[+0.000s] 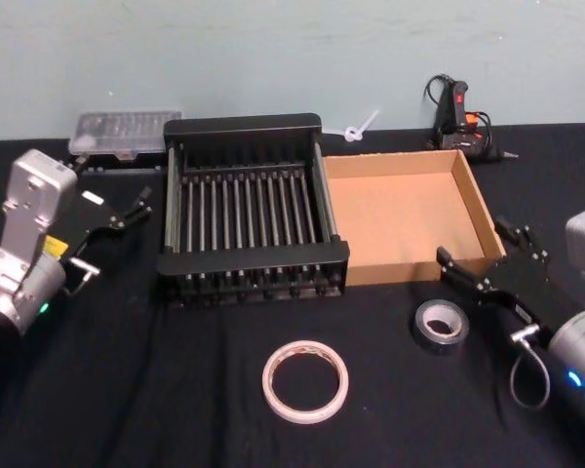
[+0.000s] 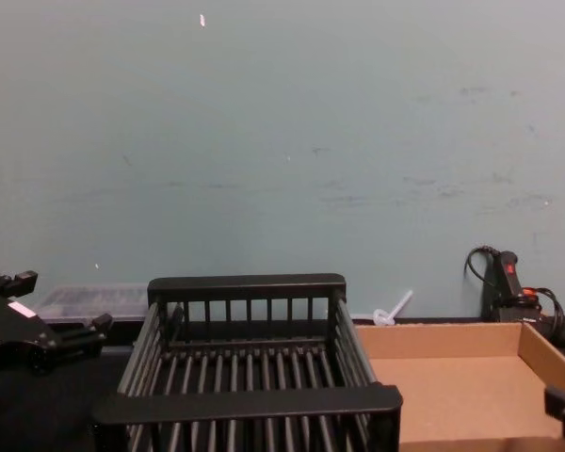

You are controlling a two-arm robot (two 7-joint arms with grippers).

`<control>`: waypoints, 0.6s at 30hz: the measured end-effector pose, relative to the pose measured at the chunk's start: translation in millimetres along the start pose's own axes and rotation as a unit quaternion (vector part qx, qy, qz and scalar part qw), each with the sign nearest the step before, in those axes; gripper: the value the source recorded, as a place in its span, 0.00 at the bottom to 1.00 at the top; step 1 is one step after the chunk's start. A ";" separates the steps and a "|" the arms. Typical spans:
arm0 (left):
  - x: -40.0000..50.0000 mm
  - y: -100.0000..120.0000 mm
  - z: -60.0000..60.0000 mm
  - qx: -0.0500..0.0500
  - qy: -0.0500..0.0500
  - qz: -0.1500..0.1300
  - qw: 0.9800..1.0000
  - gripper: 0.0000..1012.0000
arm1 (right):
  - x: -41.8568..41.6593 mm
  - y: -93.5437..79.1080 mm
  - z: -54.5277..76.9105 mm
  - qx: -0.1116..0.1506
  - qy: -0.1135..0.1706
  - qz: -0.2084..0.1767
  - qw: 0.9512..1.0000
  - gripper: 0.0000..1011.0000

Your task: Pick up the white tape and place it into the black box , Pick up the silver tape and place it into the brown box.

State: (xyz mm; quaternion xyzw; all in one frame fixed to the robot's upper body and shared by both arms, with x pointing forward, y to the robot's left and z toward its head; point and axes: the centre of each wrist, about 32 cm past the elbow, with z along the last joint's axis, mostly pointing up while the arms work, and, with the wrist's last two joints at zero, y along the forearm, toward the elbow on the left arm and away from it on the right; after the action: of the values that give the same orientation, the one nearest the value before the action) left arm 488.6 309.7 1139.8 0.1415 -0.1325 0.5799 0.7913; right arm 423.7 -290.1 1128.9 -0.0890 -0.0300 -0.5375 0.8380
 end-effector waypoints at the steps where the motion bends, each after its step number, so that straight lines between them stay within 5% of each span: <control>1: 0.0 0.0 0.0 0.000 0.000 0.000 1.000 0.99 | -1.0 -1.8 -0.5 -0.001 0.001 0.001 1.000 0.99; 18: 0.0 0.0 0.0 0.000 0.000 0.000 1.000 0.99 | 0.5 -30.2 5.8 -0.049 0.010 0.031 0.998 0.99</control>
State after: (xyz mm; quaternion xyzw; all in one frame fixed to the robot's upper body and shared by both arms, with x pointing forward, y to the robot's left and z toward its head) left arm 488.6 309.7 1139.8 0.1415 -0.1325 0.5799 0.7913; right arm 396.8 -301.8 1138.2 -0.1257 0.0077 -0.5133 0.8489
